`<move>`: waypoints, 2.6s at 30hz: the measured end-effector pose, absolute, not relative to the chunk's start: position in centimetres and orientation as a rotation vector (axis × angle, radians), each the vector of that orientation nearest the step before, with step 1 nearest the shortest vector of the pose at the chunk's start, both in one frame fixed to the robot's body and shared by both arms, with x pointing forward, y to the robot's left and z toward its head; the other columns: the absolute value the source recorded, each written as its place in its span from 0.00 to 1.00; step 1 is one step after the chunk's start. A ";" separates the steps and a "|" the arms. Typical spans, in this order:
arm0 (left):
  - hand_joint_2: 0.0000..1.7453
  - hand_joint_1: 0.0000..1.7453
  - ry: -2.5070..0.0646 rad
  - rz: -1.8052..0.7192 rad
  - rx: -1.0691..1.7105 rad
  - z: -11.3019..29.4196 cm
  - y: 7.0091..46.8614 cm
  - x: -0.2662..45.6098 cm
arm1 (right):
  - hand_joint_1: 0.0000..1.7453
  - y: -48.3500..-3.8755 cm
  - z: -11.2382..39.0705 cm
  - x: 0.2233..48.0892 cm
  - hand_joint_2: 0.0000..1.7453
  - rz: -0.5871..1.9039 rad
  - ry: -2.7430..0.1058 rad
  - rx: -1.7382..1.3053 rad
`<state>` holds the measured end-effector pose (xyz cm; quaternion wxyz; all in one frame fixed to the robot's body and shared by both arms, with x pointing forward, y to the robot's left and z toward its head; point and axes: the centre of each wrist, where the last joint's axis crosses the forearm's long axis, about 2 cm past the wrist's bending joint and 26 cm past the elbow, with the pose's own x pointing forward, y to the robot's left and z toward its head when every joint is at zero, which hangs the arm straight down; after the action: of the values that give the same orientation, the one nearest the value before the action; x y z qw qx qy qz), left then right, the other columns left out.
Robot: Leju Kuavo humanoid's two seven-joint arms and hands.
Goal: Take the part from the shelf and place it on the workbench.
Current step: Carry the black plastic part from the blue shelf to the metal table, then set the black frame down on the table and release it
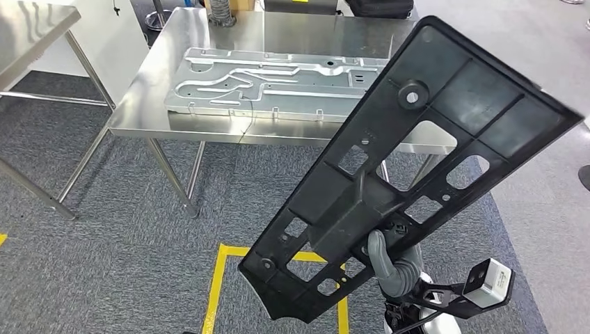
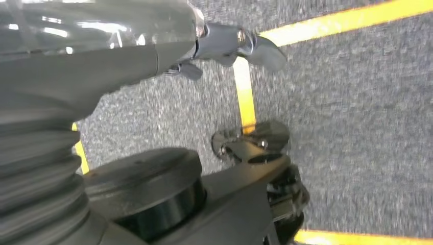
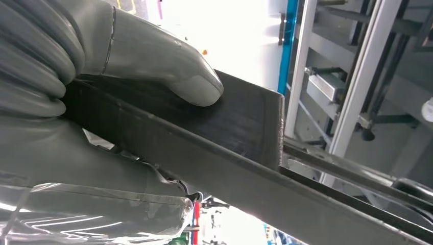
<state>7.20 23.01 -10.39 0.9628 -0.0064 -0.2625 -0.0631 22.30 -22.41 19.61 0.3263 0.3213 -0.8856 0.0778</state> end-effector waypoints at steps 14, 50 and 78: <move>1.00 0.00 -0.541 -0.110 -0.020 -10.4 22.7 7.1 | 1.00 -22.5 20.1 22.9 1.00 0.214 -2.327 0.869; 1.00 0.00 -0.544 -0.103 -0.030 -10.5 22.9 6.6 | 1.00 -44.5 34.5 31.7 1.00 0.833 -2.313 -0.471; 1.00 0.00 -0.569 -0.132 -0.064 -10.4 22.6 6.8 | 1.00 -56.0 48.4 37.8 1.00 1.503 -1.296 -1.661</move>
<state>6.84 22.57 -10.41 0.9572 -0.0316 -0.2805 -0.0648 37.83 -55.95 48.36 0.2732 -0.6175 -0.4817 0.5586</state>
